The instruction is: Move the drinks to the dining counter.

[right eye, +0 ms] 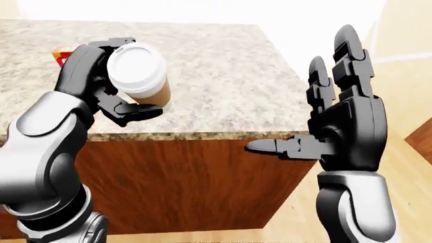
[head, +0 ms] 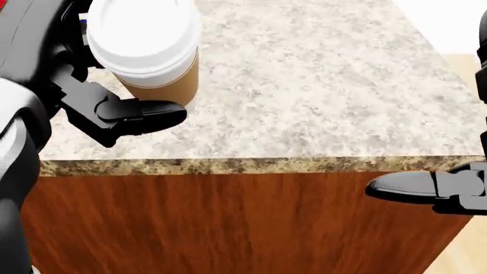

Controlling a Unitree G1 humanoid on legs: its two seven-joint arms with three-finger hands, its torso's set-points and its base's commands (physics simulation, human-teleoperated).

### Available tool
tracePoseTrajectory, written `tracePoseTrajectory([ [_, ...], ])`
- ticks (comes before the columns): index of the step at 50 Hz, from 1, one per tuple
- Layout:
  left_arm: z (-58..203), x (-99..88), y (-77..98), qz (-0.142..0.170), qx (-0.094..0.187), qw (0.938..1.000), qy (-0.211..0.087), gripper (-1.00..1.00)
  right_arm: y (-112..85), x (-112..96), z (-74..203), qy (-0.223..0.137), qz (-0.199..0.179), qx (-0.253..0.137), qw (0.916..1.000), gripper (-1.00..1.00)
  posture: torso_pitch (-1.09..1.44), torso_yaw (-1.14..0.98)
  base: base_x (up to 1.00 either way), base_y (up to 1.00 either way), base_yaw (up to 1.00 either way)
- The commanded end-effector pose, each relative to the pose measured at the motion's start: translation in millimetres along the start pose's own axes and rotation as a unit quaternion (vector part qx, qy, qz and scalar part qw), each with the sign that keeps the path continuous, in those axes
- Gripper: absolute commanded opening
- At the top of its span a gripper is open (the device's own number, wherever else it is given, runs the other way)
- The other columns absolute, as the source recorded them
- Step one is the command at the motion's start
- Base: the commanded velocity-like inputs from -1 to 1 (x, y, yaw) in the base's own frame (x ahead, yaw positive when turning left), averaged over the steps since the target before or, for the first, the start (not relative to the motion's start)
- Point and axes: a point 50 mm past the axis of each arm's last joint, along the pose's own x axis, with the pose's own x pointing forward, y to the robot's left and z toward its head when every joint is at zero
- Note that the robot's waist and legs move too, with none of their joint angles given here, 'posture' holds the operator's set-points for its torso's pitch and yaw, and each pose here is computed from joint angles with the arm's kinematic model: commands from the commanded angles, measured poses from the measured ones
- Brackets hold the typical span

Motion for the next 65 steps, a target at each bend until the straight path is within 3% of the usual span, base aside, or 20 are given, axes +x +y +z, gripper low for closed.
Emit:
tracePoseTrajectory([
  [1, 14.4, -2.3, 1.6, 0.002, 0.008, 0.9993, -0.037, -1.00, -1.6, 0.5, 5.3, -0.022, -0.007, -0.002, 0.9997, 1.00, 0.00, 0.00, 0.00, 0.00, 0.00],
  [23, 17.6, -8.4, -3.6, -0.004, 0.010, 0.9992, -0.039, -1.00, 1.7, -1.2, 6.4, -0.022, 0.002, -0.026, 0.9994, 1.00, 0.00, 0.00, -0.13, 0.00, 0.00],
  [30, 15.2, -0.8, -6.8, -0.003, 0.013, 0.9994, -0.033, -1.00, 1.5, -0.8, 7.3, -0.024, 0.002, -0.022, 0.9995, 1.00, 0.00, 0.00, -0.04, 0.00, 0.00],
  [37, 13.9, 16.5, -9.0, 0.002, 0.019, 0.9996, -0.021, -1.00, 2.7, 0.4, 8.8, -0.024, 0.002, -0.022, 0.9995, 1.00, 0.00, 0.00, 0.00, 0.00, 0.00],
  [43, 0.4, 45.5, -6.3, 0.019, 0.026, 0.9995, -0.001, -1.00, 3.3, 1.3, 9.3, -0.025, 0.002, -0.020, 0.9995, 1.00, 0.00, 0.00, 0.00, 0.00, 0.00],
  [49, -7.1, 69.1, -13.5, 0.017, 0.027, 0.9994, 0.011, -1.00, 3.2, 1.7, 9.2, -0.025, 0.001, -0.019, 0.9995, 1.00, 0.00, 0.00, 0.00, 0.00, 0.00],
  [56, -23.6, 98.2, -17.0, 0.027, 0.022, 0.9989, 0.033, -1.00, 2.1, 1.0, 8.6, -0.025, 0.001, -0.018, 0.9995, 1.00, 0.00, 0.00, 0.00, 0.00, 0.00],
  [64, -49.2, 116.4, -15.0, 0.045, 0.009, 0.9965, 0.070, -1.00, 3.2, 1.2, 5.8, -0.023, 0.007, -0.020, 0.9995, 1.00, 0.00, 0.00, 0.00, 0.00, 0.00],
  [65, -52.4, 118.8, -14.4, 0.042, -0.007, 0.9960, 0.079, -1.00, 4.4, 2.2, 6.8, -0.023, 0.010, -0.022, 0.9994, 1.00, 0.00, 0.00, 0.00, 0.00, 0.00],
])
